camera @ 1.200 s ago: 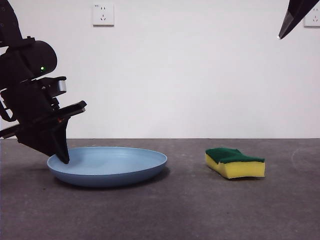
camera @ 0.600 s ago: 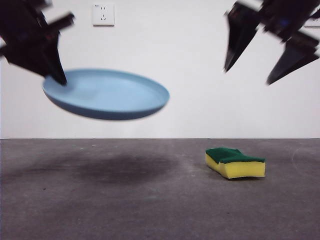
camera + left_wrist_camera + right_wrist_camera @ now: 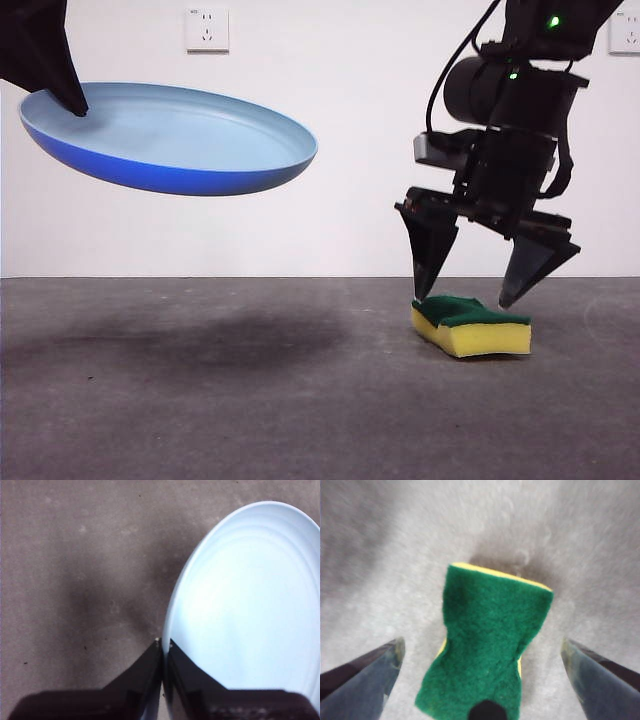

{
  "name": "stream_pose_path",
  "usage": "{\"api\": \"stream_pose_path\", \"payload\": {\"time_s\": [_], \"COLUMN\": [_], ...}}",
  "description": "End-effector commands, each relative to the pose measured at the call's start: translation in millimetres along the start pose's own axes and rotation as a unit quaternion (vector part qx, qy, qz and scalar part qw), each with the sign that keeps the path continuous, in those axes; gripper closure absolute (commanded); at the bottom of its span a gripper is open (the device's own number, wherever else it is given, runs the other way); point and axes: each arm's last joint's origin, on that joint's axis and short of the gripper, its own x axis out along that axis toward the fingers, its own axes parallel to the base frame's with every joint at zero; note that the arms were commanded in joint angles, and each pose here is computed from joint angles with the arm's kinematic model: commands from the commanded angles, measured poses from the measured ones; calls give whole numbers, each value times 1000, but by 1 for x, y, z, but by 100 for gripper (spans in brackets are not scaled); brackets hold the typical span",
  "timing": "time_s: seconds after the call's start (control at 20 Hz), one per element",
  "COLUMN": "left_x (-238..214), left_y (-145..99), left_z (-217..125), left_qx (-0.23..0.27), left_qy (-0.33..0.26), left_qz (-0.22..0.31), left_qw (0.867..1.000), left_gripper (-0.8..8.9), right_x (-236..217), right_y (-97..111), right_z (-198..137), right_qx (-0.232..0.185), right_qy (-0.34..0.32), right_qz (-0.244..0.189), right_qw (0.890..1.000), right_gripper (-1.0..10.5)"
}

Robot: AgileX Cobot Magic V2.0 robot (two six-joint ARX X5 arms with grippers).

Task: Pick up the plate,pick up the cloth,clean the plate with the cloth

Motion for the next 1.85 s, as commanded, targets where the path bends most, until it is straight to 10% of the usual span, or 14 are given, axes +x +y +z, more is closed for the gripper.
{"api": "stream_pose_path", "payload": {"time_s": [0.05, 0.7, 1.0, 1.4, 1.85], "left_x": [1, 1, 1, 41, 61], "left_y": [-1, -1, 0, -2, -66], "left_z": [-1, -3, -2, 4, 0], "left_qx": [7, 6, 6, 4, 37], "left_qy": [1, 9, 5, 20, 10], "left_qz": [-1, -1, 3, 37, -54], "left_qw": [1000, 1000, 1000, 999, 998], "left_gripper": [821, 821, 821, 821, 821], "right_x": [7, 29, 26, -64, -98], "right_y": [0, -2, 0, 46, 105], "right_z": [-1, -5, -5, 0, -2], "right_qx": [-5, -2, -4, -40, -117], "right_qy": [9, 42, 42, -77, -164], "right_qz": [1, 4, 5, 52, 127], "right_qw": [1000, 999, 999, 995, 971], "right_gripper": [484, 583, 957, 963, 963]}}
